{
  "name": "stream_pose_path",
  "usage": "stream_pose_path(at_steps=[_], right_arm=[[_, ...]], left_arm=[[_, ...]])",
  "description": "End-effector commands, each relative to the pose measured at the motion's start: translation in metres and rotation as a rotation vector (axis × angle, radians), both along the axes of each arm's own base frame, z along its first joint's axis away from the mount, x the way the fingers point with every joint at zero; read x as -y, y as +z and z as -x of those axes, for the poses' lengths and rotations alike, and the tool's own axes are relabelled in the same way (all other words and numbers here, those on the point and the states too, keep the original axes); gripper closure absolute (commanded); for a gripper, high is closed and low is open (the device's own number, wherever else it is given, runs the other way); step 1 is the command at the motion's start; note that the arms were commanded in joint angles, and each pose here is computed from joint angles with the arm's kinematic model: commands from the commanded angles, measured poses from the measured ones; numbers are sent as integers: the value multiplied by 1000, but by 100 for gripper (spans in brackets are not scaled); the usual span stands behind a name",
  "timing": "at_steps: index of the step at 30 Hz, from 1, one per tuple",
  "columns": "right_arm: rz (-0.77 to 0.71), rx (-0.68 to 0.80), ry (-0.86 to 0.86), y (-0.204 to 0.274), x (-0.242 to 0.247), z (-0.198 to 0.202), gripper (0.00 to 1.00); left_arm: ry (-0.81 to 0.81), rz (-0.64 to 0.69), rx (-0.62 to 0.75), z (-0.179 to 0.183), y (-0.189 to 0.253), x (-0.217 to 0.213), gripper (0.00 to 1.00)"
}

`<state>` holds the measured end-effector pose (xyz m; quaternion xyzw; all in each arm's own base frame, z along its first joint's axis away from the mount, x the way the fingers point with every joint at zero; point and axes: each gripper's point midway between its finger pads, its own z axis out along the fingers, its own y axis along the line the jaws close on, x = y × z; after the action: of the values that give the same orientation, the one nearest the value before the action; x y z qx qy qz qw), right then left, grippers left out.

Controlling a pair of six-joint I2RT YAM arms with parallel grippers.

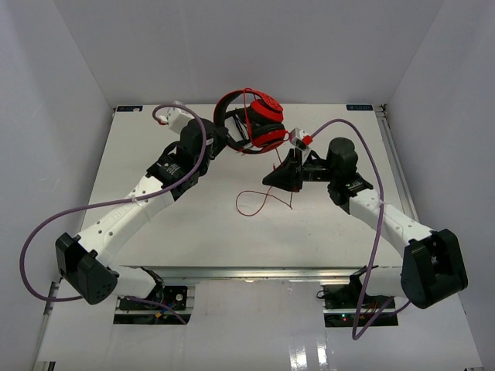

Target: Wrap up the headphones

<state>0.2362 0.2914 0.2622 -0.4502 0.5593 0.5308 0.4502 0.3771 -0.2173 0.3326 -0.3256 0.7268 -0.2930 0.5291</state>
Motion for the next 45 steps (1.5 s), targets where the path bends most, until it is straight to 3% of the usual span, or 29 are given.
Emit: stream_pose_path(at_steps=[1, 6, 11, 15, 22, 27, 37, 39, 43, 45], right_arm=[[39, 19, 89, -16, -4, 31, 82], [58, 67, 103, -19, -5, 38, 81], [77, 78, 101, -26, -3, 42, 72], [80, 84, 100, -28, -2, 44, 61], [71, 95, 113, -25, -1, 47, 55], [61, 114, 137, -22, 1, 52, 42], [51, 124, 125, -16, 0, 46, 42], [64, 141, 83, -15, 1, 38, 35], [120, 234, -77, -16, 9, 6, 5], [134, 269, -140, -20, 11, -7, 7]], left_arm=[[250, 145, 177, -22, 66, -40, 100], [285, 87, 161, -30, 55, -42, 100], [306, 73, 163, -37, 57, -45, 100], [312, 110, 172, -40, 64, -45, 100], [306, 208, 172, -37, 69, -48, 100], [322, 262, 156, -34, 65, -56, 100], [285, 301, 138, -35, 61, -53, 100], [271, 289, 139, -33, 61, -52, 100], [224, 250, 143, -27, 64, -49, 100], [196, 224, 144, -20, 63, -50, 100]])
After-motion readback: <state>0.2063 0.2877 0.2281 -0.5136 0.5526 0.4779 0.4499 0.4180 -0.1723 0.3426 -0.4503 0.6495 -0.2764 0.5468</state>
